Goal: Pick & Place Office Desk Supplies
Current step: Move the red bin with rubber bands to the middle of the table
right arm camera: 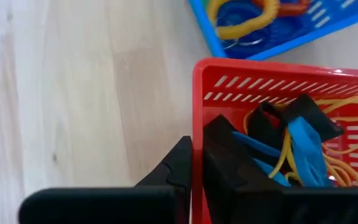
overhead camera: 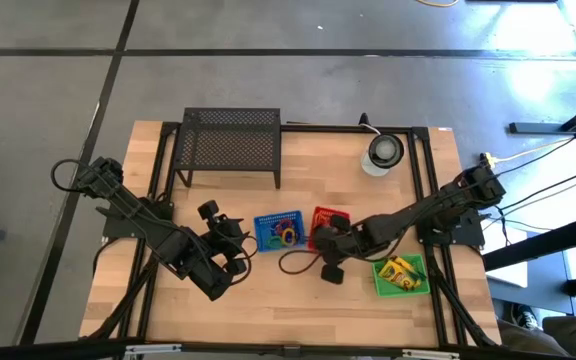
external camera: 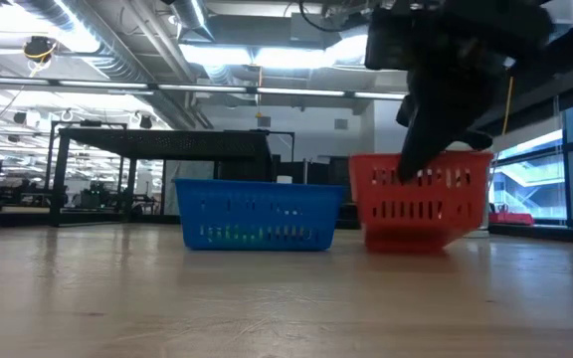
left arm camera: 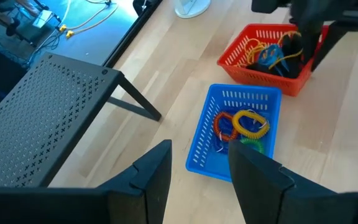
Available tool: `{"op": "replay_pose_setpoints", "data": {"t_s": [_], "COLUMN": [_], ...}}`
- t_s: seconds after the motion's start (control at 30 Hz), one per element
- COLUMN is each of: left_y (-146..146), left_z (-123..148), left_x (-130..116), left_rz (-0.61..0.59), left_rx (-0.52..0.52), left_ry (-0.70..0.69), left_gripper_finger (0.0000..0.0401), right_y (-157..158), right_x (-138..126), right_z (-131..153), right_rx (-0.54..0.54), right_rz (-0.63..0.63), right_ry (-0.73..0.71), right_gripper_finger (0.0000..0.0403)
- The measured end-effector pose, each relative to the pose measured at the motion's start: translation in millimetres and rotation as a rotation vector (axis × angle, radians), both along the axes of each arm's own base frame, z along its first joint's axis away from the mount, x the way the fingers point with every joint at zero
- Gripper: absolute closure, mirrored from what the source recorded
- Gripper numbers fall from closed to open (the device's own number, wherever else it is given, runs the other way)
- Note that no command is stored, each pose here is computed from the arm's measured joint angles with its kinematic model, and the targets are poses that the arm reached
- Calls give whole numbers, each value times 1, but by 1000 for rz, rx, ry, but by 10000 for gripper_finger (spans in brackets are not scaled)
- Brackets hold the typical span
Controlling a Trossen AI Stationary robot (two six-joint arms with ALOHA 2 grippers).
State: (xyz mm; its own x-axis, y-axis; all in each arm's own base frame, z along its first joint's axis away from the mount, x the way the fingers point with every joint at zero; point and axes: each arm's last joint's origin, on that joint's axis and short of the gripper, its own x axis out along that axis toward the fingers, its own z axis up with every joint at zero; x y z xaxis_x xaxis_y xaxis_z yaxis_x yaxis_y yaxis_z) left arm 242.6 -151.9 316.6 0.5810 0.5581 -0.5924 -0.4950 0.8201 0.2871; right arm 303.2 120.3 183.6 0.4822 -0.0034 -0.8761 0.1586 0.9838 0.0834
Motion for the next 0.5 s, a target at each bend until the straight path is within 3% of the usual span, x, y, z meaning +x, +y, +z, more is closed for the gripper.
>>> {"op": "replay_pose_setpoints", "data": {"t_s": [0.23,0.5], "left_y": [0,0], "left_z": [0,0], "left_x": [0,0], "left_rz": [-1,-21], "left_rx": [1,12], "left_ry": [1,23], "left_gripper_finger": [248,248], "right_y": [0,0], "right_x": [1,-1], "right_z": [-3,-4], "right_rx": [-16,0], "right_rz": [18,43], "right_ry": [14,40], "right_gripper_finger": [359,298]}}
